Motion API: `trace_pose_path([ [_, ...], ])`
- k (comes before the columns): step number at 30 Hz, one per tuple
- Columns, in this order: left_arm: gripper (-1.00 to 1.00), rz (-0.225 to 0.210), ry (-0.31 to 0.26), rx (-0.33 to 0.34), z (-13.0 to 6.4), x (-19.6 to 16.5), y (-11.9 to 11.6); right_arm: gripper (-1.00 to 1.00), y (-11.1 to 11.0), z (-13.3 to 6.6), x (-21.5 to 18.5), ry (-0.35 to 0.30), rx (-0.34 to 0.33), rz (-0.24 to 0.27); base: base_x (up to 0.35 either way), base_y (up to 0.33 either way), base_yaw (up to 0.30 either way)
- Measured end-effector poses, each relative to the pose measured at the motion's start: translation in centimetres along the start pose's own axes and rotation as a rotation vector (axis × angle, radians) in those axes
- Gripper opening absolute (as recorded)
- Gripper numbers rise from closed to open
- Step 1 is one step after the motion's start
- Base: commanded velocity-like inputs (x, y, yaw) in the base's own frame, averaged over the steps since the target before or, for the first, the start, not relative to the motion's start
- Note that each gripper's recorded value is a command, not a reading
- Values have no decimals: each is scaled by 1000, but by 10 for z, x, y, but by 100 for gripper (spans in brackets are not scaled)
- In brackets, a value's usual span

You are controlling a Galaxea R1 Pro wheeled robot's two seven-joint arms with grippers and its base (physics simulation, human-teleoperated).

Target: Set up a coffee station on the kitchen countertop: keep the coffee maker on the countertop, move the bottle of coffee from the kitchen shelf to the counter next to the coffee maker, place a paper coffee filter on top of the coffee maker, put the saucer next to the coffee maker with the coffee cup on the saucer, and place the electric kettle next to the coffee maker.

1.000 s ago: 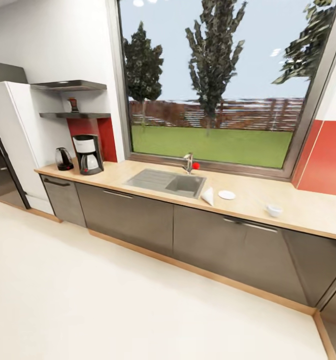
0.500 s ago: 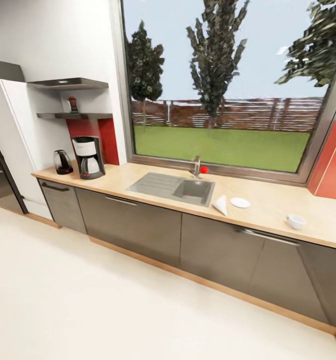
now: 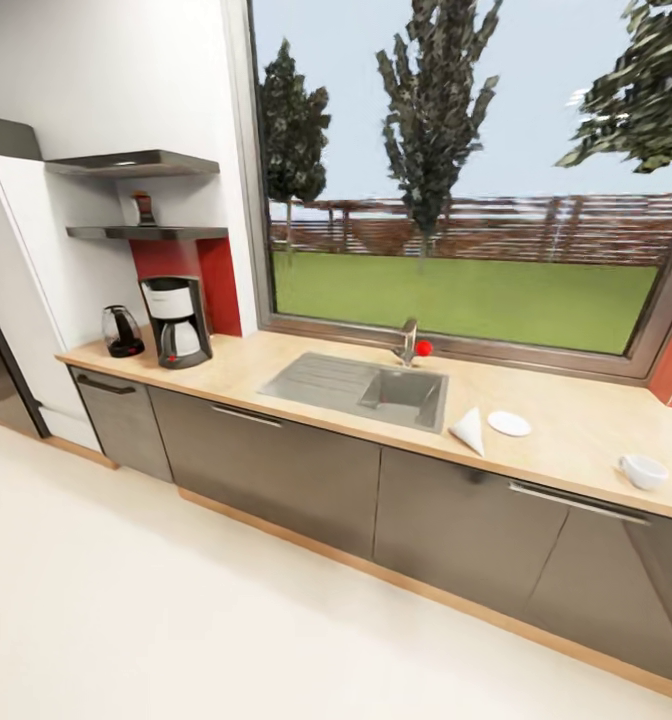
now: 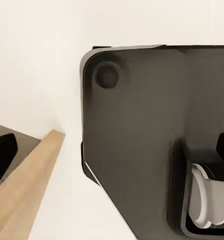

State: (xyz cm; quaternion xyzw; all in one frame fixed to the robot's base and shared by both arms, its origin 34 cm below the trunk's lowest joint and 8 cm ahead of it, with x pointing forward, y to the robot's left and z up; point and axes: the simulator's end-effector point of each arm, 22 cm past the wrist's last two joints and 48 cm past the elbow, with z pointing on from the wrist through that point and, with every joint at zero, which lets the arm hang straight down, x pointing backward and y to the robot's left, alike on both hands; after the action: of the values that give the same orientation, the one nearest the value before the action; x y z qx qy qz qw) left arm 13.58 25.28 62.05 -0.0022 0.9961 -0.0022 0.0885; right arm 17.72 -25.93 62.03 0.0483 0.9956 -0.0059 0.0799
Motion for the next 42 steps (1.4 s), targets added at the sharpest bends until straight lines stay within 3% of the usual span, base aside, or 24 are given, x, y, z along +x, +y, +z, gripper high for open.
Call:
trace_pose_path([
  [21, 100, 0, 0, -1, 0, 0, 1, 100, 0, 0, 0, 0, 0, 2, 326, 108, -1],
  [32, 100, 0, 0, -1, 0, 0, 1, 100, 0, 0, 0, 1, 0, 1, 283, 230, -206],
  [42, 100, 0, 0, -1, 0, 0, 1, 100, -1, 0, 0, 0, 3, 2, 285, 219, -27],
])
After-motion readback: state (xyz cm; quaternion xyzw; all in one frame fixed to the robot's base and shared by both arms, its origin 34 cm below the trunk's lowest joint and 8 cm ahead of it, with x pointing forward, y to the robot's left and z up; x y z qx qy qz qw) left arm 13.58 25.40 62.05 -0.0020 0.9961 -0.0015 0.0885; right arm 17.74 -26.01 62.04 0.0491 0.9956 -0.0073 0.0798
